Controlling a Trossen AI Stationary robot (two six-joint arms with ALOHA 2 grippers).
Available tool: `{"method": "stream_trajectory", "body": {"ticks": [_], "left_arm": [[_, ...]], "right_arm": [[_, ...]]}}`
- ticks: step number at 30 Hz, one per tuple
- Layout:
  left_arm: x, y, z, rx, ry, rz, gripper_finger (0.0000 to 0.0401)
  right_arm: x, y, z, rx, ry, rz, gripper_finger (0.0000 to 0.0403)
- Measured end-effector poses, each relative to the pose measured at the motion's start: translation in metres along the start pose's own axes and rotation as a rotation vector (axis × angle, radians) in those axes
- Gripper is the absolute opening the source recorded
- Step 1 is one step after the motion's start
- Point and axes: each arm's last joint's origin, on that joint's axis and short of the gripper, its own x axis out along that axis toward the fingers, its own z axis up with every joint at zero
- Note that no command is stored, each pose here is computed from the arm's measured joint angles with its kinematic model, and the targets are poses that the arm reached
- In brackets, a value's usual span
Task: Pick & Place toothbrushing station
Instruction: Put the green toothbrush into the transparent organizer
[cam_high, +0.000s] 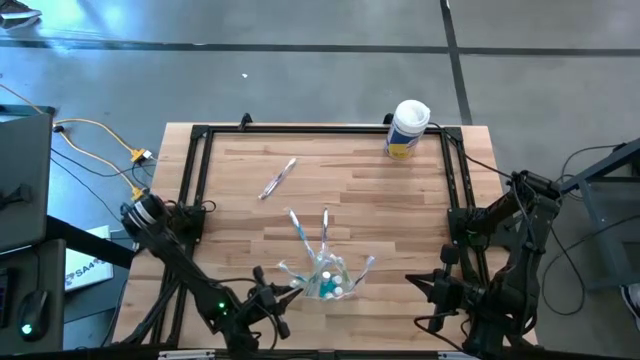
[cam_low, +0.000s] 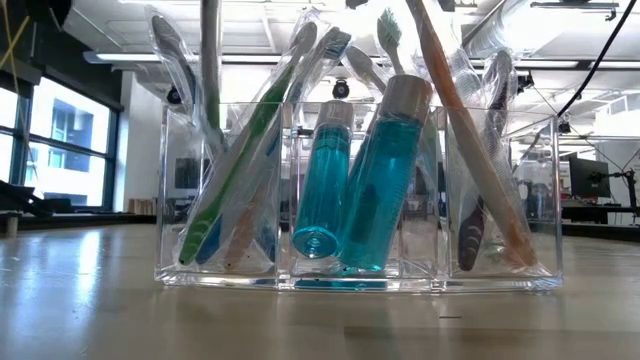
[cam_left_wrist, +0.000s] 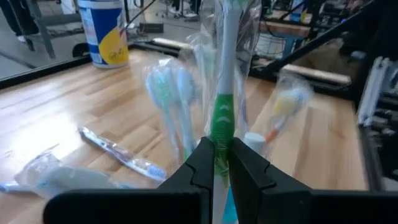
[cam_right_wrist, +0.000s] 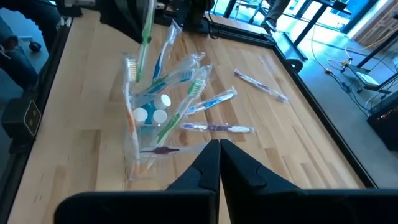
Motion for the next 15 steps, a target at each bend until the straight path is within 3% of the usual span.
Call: {"method": "stream_trajectory", "body": {"ticks": [10, 15], "left_arm": [[0.014, 0.002, -0.011, -0.025, 0.04, 0.009, 0.0022], [0.022, 0.008, -0.021, -0.057, 0.109, -0.016, 0.0051]], "right_arm": [[0.0, 0.0, 0.0, 0.003, 0.0, 0.001, 0.0002], [0.002, 0.001, -0.003, 0.005, 0.006, 0.002, 0.0002]]}}
